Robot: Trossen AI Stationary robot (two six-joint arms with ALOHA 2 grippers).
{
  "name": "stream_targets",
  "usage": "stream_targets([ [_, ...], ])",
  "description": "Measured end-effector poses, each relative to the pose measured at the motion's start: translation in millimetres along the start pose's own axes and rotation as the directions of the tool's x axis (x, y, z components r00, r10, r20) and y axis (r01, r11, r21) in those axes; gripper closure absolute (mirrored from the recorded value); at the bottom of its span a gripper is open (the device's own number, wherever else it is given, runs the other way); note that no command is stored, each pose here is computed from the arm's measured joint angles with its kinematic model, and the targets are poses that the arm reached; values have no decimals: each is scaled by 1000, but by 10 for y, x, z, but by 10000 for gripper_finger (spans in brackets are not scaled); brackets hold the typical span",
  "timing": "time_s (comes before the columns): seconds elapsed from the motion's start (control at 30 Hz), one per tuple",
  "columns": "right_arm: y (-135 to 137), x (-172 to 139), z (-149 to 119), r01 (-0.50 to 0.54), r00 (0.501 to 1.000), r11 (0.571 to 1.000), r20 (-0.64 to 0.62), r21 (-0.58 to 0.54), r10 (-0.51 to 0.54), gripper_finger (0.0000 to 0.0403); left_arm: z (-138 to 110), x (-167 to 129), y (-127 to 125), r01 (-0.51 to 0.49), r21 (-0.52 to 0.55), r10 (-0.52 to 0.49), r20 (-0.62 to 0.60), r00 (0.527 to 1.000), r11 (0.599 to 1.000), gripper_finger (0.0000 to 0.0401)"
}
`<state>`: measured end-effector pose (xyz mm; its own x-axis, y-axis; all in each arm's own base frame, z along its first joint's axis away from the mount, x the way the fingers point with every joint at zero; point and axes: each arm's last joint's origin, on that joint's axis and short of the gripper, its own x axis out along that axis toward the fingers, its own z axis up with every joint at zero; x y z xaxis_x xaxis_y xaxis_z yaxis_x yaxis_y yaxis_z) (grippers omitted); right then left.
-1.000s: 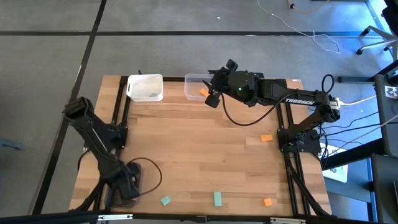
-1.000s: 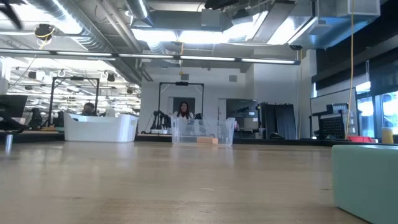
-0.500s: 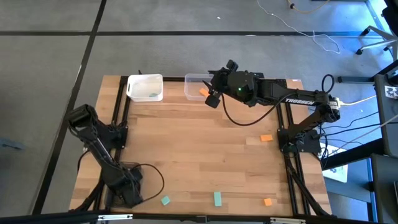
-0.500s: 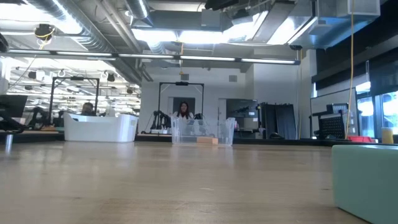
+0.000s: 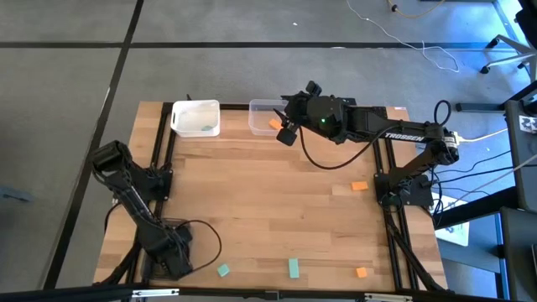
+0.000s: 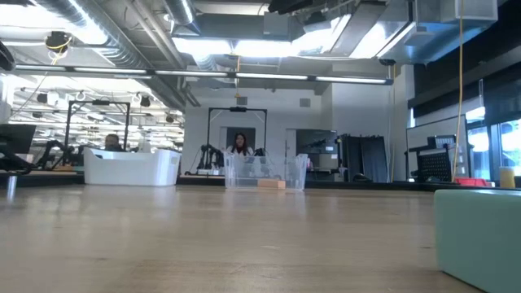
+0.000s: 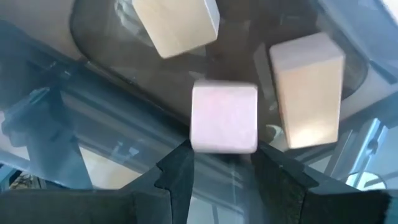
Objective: Sort & place blocks by color
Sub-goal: Put the brown block into the black bin, then put the left blue block into the white bin
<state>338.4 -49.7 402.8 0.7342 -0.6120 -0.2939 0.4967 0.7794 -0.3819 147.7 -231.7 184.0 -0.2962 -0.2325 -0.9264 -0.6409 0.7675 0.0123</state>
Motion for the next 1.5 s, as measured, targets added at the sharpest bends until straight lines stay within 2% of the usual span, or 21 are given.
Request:
stream_targets([
  [0.23, 0, 0, 0, 0, 1000, 1000, 0, 2, 0, 196, -24, -30, 16, 5, 6, -5, -33, 999, 1000, 253],
  [0.5, 3, -1, -19, -4, 1000, 1000, -19, -6, 4, 196, -140, -297, 287, -6, -11, 6, 71, 997, 1000, 252],
  [0.6, 9, -18, -70, -31, 997, 999, -66, 19, 32, 196, -175, -466, 429, 40, -30, -36, 138, 990, 999, 252],
  [0.7, 19, -65, -149, -86, 986, 995, -140, 46, 91, 196, -192, -635, 550, 134, -29, -123, 239, 963, 991, 252],
  [0.83, 78, -140, -257, -171, 954, 985, -247, 18, 170, 196, -201, -845, 702, 269, 12, -253, 379, 890, 963, 252],
  [0.93, 138, -199, -349, -294, 900, 956, -335, 3, 278, 196, -174, -984, 809, 352, 29, -323, 474, 819, 935, 252],
  [1.0, 182, -251, -413, -398, 839, 917, -398, 16, 371, 196, -145, -1060, 860, 398, 39, -357, 526, 772, 917, 252],
  [1.13, 284, -379, -502, -595, 675, 799, -484, 89, 557, 196, -82, -1192, 866, 445, 152, -440, 599, 668, 883, 252],
  [1.2, 340, -455, -533, -652, 608, 751, -518, 107, 601, 196, -47, -1258, 817, 454, 238, -491, 637, 594, 859, 252],
  [1.3, 412, -559, -571, -694, 553, 714, -570, 88, 608, 196, -3, -1349, 705, 432, 376, -563, 664, 492, 820, 252],
  [1.37, 454, -617, -589, -713, 530, 697, -594, 74, 605, 196, 40, -1379, 655, 422, 407, -579, 670, 465, 810, 252],
  [1.5, 528, -682, -577, -721, 520, 688, -592, 81, 615, 196, 149, -1394, 605, 449, 366, -562, 688, 460, 815, 252],
])
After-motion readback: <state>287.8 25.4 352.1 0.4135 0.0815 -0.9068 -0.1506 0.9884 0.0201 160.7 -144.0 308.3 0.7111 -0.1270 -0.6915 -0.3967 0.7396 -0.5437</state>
